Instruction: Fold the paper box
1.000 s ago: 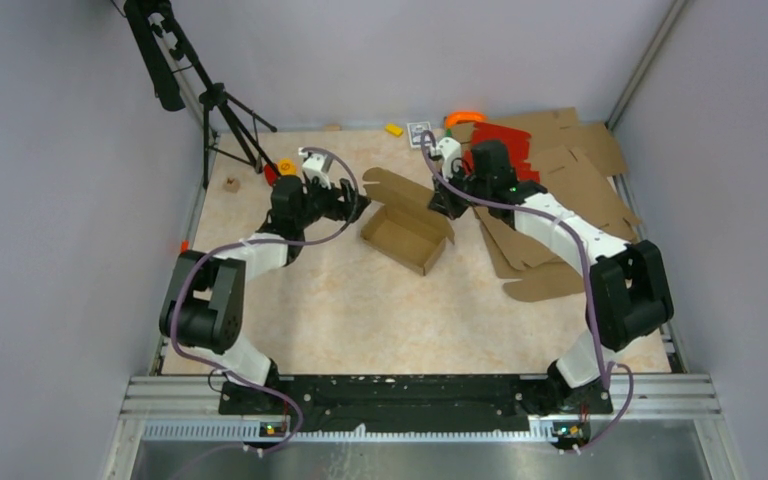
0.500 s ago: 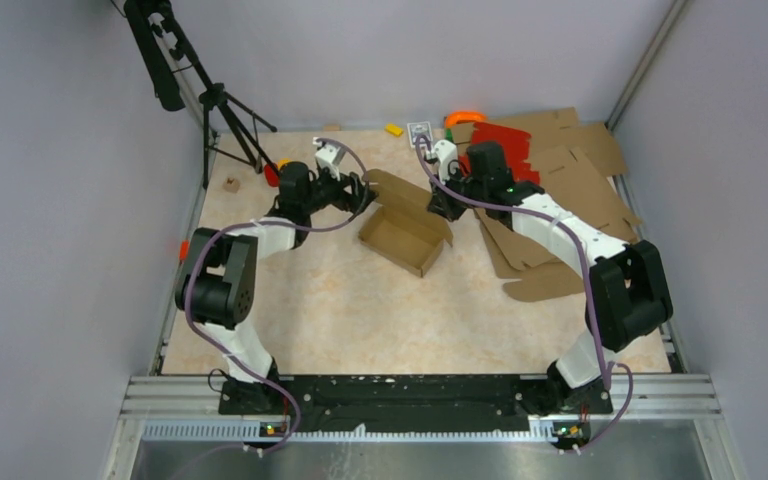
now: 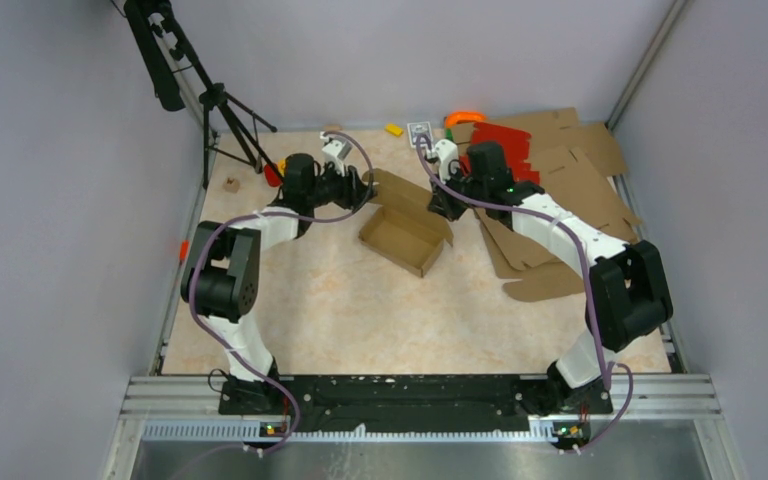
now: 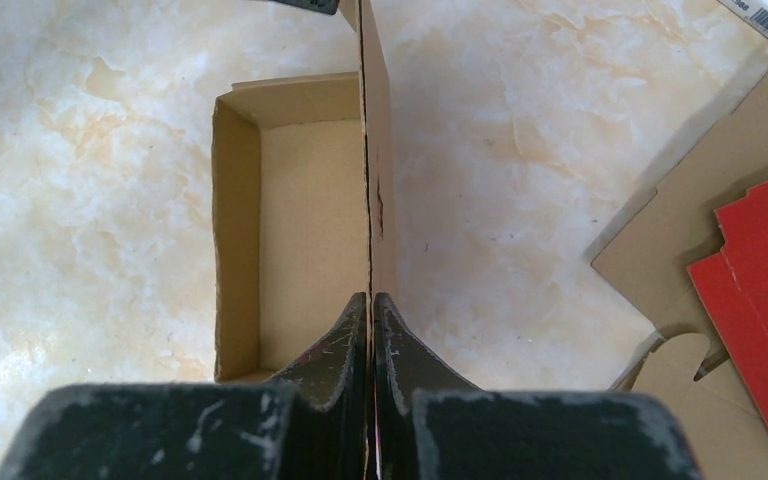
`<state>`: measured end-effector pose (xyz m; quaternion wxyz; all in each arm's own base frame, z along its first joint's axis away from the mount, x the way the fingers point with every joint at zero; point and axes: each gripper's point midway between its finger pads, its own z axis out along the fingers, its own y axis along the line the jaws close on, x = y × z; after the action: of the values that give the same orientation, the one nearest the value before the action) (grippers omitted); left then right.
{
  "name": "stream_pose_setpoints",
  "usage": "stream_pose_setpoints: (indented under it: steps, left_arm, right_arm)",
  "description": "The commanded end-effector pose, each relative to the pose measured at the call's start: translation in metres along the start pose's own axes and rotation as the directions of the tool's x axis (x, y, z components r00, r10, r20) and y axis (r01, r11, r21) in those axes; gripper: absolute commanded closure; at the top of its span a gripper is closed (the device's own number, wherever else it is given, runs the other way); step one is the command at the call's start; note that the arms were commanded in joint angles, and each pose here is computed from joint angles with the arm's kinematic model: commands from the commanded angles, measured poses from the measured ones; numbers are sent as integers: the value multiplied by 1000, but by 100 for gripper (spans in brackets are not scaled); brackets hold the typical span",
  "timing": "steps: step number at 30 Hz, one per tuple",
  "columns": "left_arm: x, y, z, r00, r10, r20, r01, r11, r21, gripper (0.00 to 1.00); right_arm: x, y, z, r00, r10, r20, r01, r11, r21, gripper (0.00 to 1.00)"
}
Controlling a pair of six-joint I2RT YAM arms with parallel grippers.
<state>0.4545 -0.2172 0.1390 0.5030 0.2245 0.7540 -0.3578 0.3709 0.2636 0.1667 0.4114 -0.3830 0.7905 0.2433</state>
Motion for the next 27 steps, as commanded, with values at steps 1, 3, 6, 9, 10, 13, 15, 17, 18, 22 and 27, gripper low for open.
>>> stream_pose_setpoints:
  steps: [1,3,6,9,10,13,15,17,18,22,27]
  left_arm:
    - [-4,-11,0,998,-47,-43,46,999,-27,56]
    - [-2,-15,2,996,-65,-67,62,997,-45,61]
    - [-1,-18,4,987,-127,-97,121,991,-64,74]
    - [2,-23,5,975,-183,-124,176,982,-64,85]
    - [2,-25,5,974,-188,-127,181,981,-67,87]
    - [6,-25,4,975,-181,-132,169,981,-96,88]
    - [11,-23,4,976,-171,-137,156,981,-119,90]
    - [17,-20,3,974,-171,-147,151,979,-140,94]
    - [21,-18,3,973,-171,-154,147,977,-154,96]
    - [35,-17,-1,970,-176,-170,145,973,-178,100]
    - [50,-17,-7,974,-168,-149,133,966,-222,100]
  right_arm:
    - [-35,-7,-5,996,-16,88,12,999,47,100]
    - [-35,-8,-4,996,-11,93,6,999,50,100]
    - [-35,-8,-3,996,-4,94,-1,999,50,100]
    - [-35,-7,-2,995,0,96,-4,999,48,100]
    - [-35,-7,-2,995,0,97,-5,999,47,100]
    - [-36,-3,-1,996,-2,94,-2,999,45,100]
    - [-33,-2,1,997,-21,71,15,997,77,100]
    - [-31,0,1,997,-51,49,46,992,114,100]
    - [-29,1,2,997,-63,41,58,991,123,100]
    - [-24,7,1,995,-95,16,92,984,153,100]
    - [-18,18,-1,990,-141,5,137,970,199,100]
